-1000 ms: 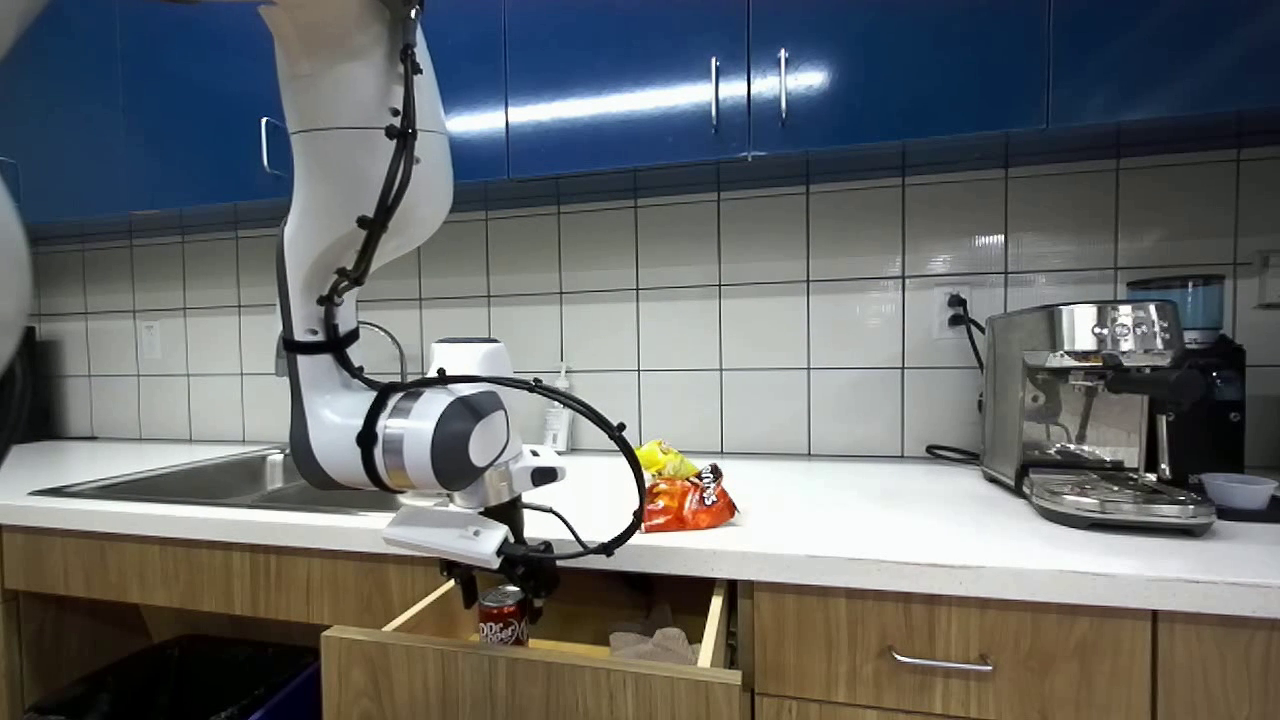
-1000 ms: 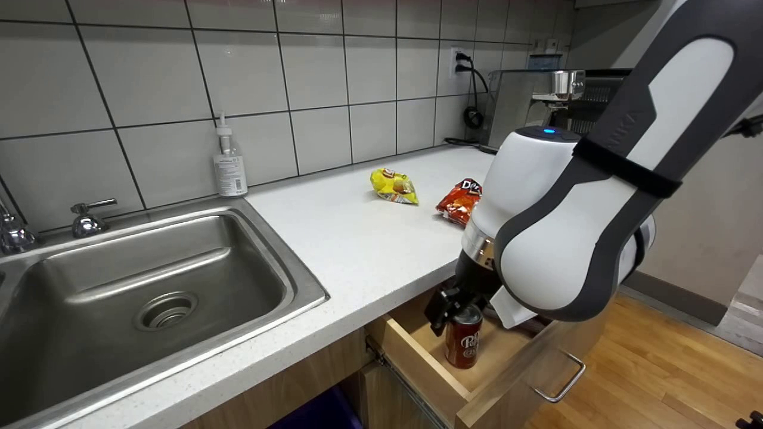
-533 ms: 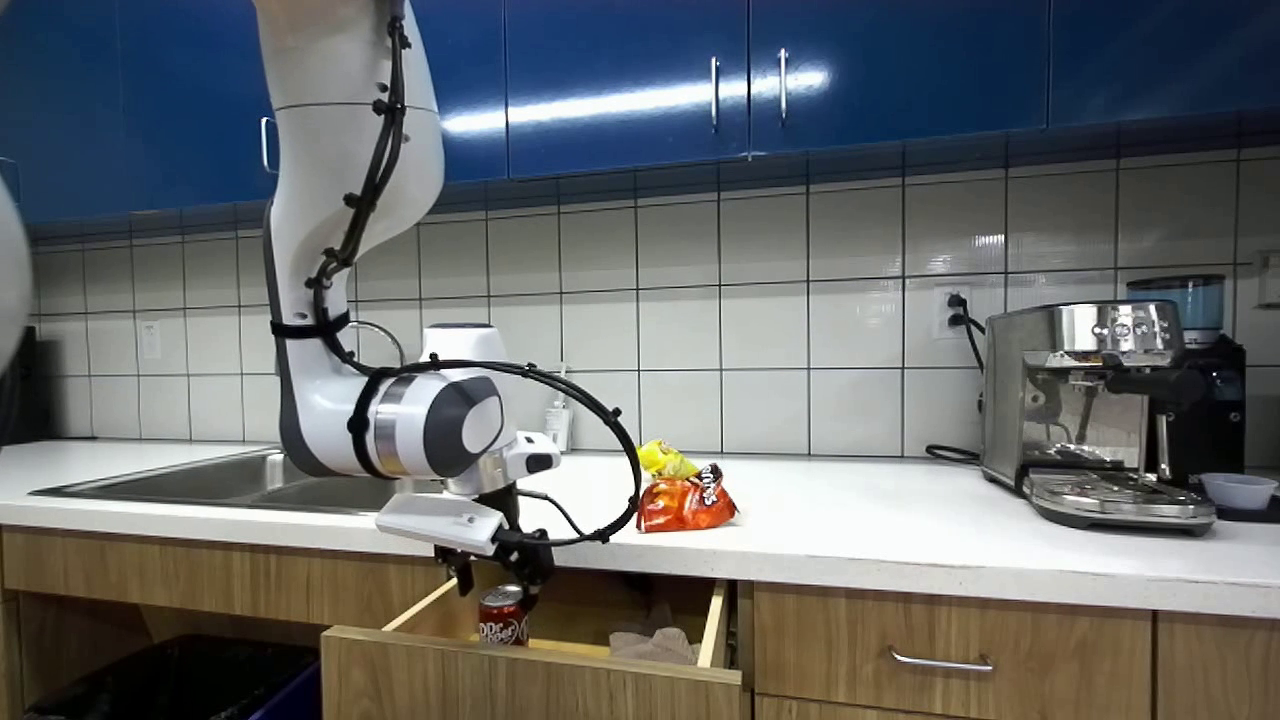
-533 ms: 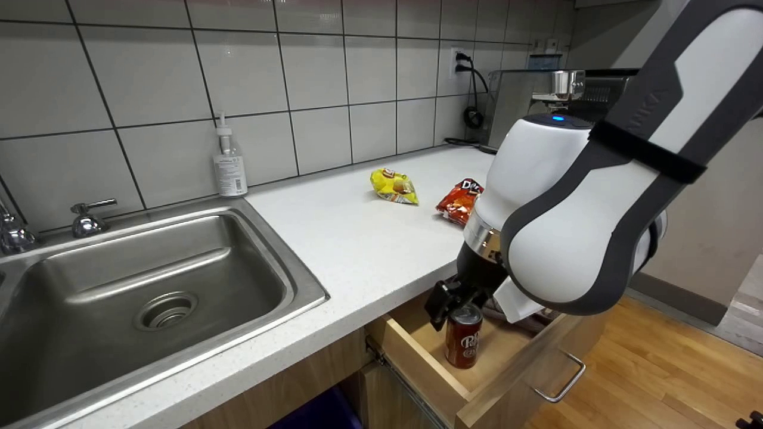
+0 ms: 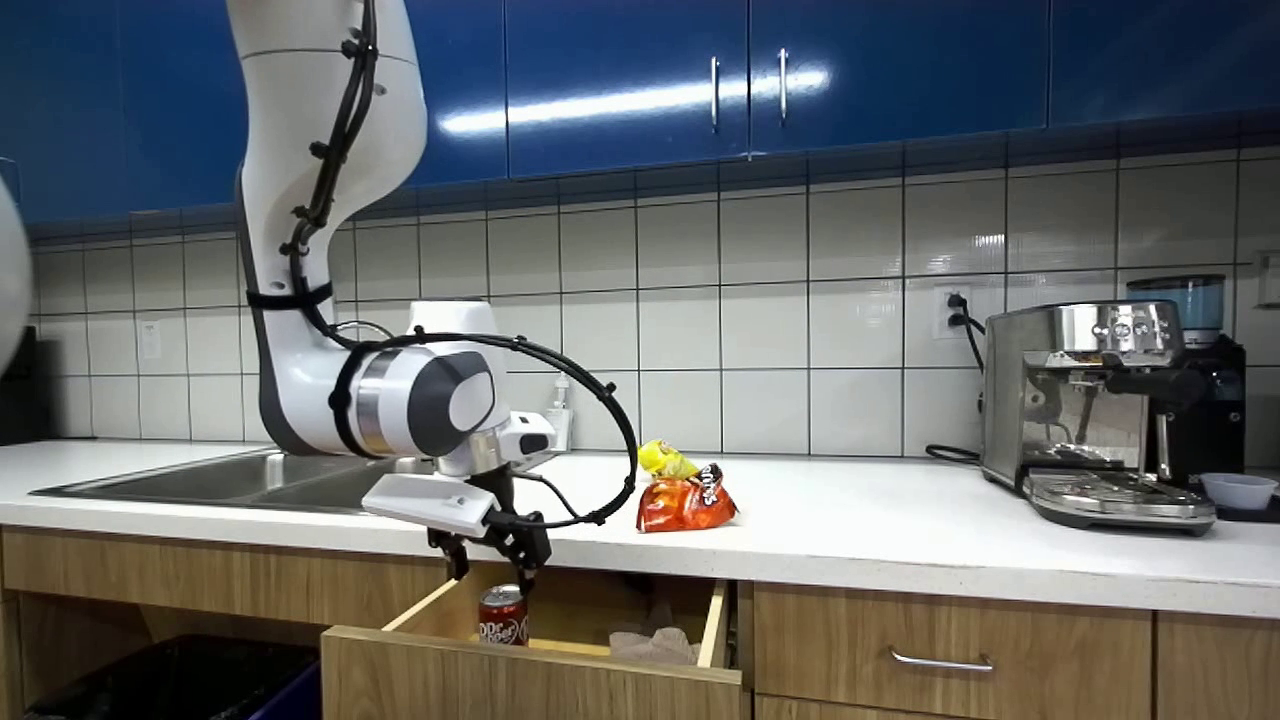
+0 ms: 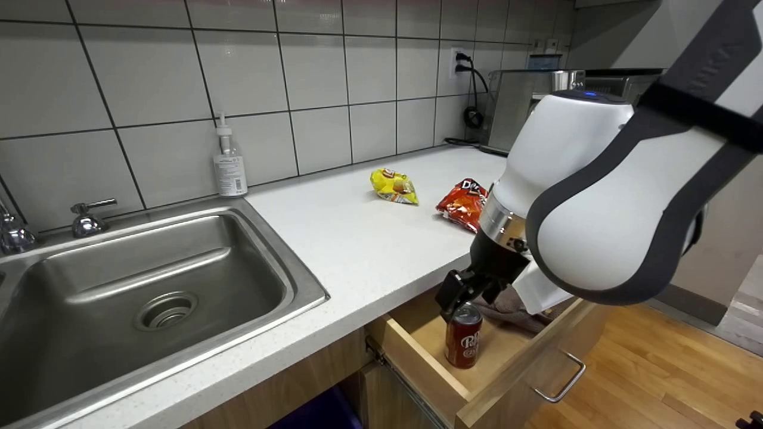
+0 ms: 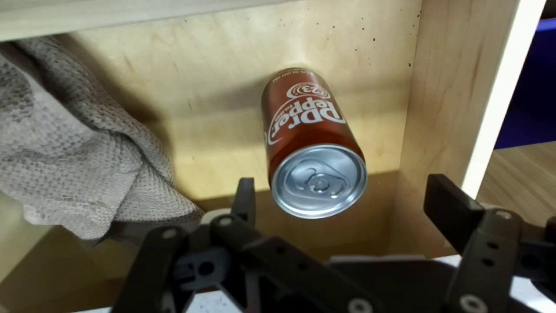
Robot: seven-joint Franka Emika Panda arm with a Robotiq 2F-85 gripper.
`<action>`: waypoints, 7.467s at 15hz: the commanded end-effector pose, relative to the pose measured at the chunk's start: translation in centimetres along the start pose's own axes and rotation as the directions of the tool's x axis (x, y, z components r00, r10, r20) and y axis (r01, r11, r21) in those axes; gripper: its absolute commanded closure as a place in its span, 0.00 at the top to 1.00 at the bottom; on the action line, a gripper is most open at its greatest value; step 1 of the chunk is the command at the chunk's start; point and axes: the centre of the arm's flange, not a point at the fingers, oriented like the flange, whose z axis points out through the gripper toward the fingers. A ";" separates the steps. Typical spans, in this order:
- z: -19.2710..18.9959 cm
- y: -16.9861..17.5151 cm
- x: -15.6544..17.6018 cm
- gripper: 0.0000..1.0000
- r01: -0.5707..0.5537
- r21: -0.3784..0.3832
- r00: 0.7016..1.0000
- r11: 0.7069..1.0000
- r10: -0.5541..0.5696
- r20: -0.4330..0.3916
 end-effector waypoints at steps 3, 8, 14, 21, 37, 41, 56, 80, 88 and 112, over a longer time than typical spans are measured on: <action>-3.8 0.7 -1.5 1.00 -0.050 0.001 0.998 0.999 0.050 -0.033; -1.6 0.3 -0.8 1.00 -0.018 0.000 1.000 1.000 0.018 -0.010; -1.6 0.3 -0.8 1.00 -0.018 0.000 1.000 1.000 0.018 -0.009; -2.3 0.0 -1.4 1.00 0.001 -0.007 1.000 1.000 -0.001 -0.020; -6.8 0.8 -6.7 1.00 0.052 0.015 0.998 0.999 -0.052 -0.019; -7.8 0.6 -6.9 1.00 0.038 0.047 0.999 0.998 -0.037 -0.019; -9.0 4.1 -7.3 1.00 0.021 0.122 0.991 0.992 -0.037 0.127; -5.5 2.3 -10.0 1.00 0.117 0.051 0.951 0.992 -0.126 0.282; -4.1 2.1 -10.2 1.00 0.115 -0.023 0.953 0.993 -0.104 0.284; -1.4 3.7 -10.2 1.00 0.069 -0.077 0.970 0.995 -0.049 0.238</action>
